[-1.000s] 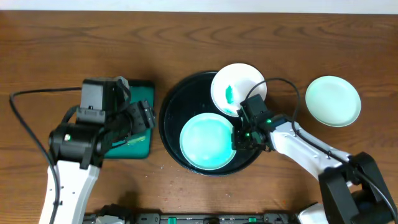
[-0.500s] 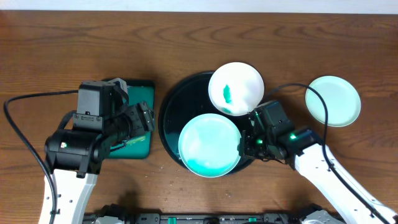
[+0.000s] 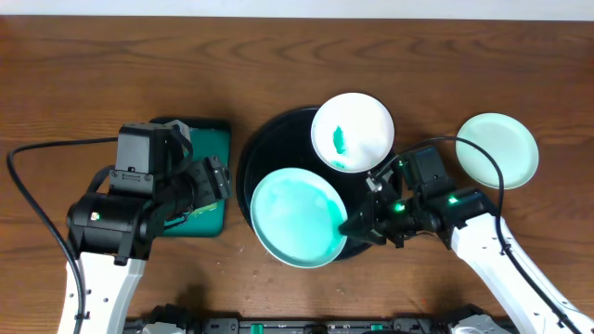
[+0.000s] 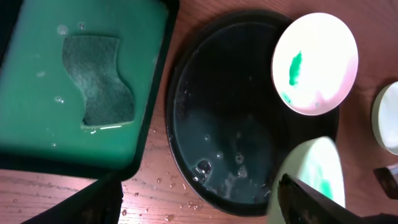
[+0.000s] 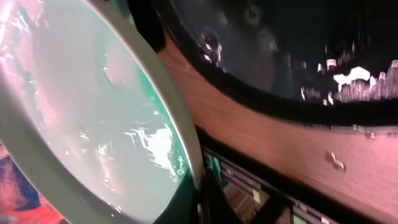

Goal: Clean dirty plates on tray and stack at the side
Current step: 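Lift and tilt the cleaned plate with the right gripper over the tray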

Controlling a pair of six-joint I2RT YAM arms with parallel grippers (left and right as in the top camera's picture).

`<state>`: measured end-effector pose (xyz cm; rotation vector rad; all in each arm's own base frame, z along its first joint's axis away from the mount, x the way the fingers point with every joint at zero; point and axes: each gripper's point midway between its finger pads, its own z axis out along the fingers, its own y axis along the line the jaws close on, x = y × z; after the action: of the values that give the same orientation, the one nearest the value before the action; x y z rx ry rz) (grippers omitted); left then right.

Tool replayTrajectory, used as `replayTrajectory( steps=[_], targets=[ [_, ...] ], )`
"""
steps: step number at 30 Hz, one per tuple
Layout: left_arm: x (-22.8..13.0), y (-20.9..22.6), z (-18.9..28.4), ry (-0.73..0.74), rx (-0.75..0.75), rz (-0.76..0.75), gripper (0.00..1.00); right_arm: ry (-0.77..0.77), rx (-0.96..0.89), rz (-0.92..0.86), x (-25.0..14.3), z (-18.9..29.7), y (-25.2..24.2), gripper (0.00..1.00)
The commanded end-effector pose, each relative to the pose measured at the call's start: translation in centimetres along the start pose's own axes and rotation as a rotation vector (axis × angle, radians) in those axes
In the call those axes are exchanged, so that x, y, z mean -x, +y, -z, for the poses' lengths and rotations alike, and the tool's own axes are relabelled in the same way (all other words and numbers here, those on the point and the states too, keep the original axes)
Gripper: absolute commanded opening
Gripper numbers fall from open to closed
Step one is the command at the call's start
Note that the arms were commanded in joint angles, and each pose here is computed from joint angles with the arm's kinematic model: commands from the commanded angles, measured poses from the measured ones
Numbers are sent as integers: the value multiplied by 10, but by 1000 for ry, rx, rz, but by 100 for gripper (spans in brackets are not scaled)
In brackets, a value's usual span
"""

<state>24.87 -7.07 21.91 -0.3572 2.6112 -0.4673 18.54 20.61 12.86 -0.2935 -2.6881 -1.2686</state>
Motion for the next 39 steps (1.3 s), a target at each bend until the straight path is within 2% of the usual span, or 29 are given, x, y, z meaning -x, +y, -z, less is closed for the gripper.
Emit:
replayTrajectory(
  steps=[1,5,10,16,21,24,28,33,36,39],
  targets=[
    [-5,0,-1,21,-5,-7,80,-71,-10,53,14,5,-1,1],
    [-6,0,-1,23,-4,-7,81,-251,-184,112,48,13,-26,2],
    [-6,0,-1,23,-3,-7,81,-397,-354,218,76,28,-46,1],
    [-6,0,-1,22,-3,-7,80,-476,-507,283,91,44,-64,1],
    [-6,0,-1,22,-3,-7,81,-510,-595,267,94,55,-77,2],
    [-6,0,-1,22,-3,-7,80,-486,-652,226,86,58,-91,2],
    [-5,0,-1,21,0,-7,81,-417,-716,46,58,61,-114,2],
    [-5,0,-1,18,-2,-8,80,-224,-720,-104,8,54,-128,2],
    [-5,0,-1,19,-2,-7,80,-81,-599,-61,-13,39,-112,2],
    [-5,0,-1,19,-2,-7,80,42,-379,31,-28,20,-77,2]
  ],
)
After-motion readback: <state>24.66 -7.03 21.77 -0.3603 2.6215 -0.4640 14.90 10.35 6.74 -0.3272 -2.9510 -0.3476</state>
